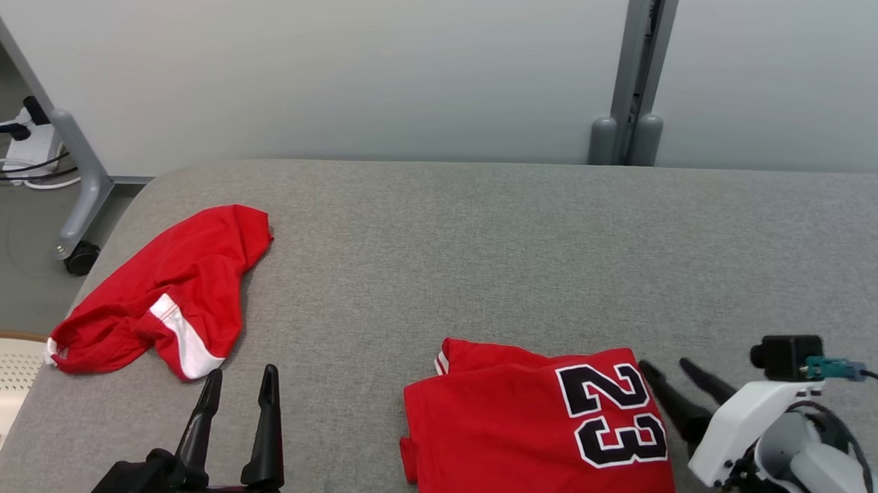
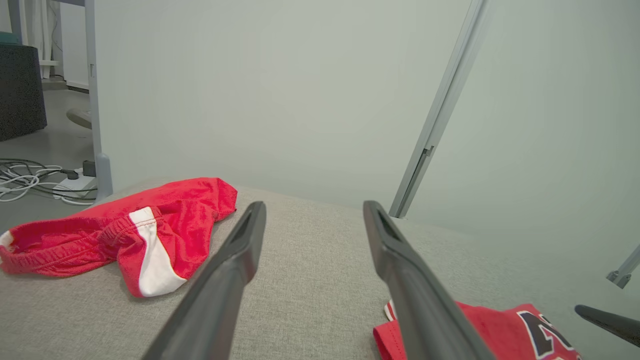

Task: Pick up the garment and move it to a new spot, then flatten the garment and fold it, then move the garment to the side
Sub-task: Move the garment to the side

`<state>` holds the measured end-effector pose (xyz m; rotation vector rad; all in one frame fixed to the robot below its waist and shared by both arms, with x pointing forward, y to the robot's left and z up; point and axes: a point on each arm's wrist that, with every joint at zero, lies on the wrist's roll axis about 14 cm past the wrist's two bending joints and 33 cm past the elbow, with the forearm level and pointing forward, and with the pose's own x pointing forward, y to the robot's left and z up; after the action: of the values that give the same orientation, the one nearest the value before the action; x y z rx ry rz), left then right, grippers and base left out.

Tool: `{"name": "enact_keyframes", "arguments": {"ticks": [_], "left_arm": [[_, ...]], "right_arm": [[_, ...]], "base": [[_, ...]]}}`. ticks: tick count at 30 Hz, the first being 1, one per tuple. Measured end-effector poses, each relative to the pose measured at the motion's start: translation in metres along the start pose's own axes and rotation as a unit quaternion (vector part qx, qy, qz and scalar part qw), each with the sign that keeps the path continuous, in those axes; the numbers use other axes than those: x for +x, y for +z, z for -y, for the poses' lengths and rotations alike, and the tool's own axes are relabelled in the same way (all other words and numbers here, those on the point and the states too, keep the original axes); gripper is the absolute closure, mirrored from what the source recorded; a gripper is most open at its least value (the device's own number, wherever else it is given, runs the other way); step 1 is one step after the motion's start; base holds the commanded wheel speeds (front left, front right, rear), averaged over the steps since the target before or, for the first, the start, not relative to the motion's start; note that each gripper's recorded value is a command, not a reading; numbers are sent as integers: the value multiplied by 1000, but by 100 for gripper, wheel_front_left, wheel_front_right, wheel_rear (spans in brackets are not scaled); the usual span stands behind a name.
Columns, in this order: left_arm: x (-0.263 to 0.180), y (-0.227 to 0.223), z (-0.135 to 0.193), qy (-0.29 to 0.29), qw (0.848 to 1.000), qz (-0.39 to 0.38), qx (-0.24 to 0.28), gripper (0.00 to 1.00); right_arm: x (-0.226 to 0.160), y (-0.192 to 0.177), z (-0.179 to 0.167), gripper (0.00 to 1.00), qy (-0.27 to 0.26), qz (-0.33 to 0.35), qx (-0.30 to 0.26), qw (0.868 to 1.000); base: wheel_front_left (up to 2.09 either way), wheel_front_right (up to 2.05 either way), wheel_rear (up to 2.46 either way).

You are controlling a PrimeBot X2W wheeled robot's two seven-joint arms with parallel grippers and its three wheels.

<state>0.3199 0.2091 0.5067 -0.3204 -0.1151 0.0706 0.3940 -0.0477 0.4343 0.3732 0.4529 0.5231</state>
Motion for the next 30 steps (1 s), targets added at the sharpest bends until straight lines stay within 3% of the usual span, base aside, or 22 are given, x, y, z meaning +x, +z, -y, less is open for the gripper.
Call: {"name": "enact_keyframes", "arguments": {"ticks": [5,11,26,27,28,30], "left_arm": [[-4,2,-6,10,1000,3,0,0],[-4,0,-7,12,1000,0,-1,0],[-6,0,-13,23,1000,-1,-1,0],[-6,1,-14,24,1000,0,-1,0],[-6,1,-15,25,1000,0,-1,0],[-7,1,-15,27,1000,1,0,0]], "right_arm": [[3,9,4,0,-9,14,-12,1000],[1,-34,-5,0,-9,-64,19,998],[8,-58,-8,0,-14,-142,56,988],[9,-57,-10,56,-12,-140,56,989],[10,-54,-11,100,-9,-133,55,989],[12,-48,-13,100,-6,-120,50,992]], "base": [[0,0,0],[0,0,0],[0,0,0],[0,0,0],[0,0,0],[0,0,0]]}}
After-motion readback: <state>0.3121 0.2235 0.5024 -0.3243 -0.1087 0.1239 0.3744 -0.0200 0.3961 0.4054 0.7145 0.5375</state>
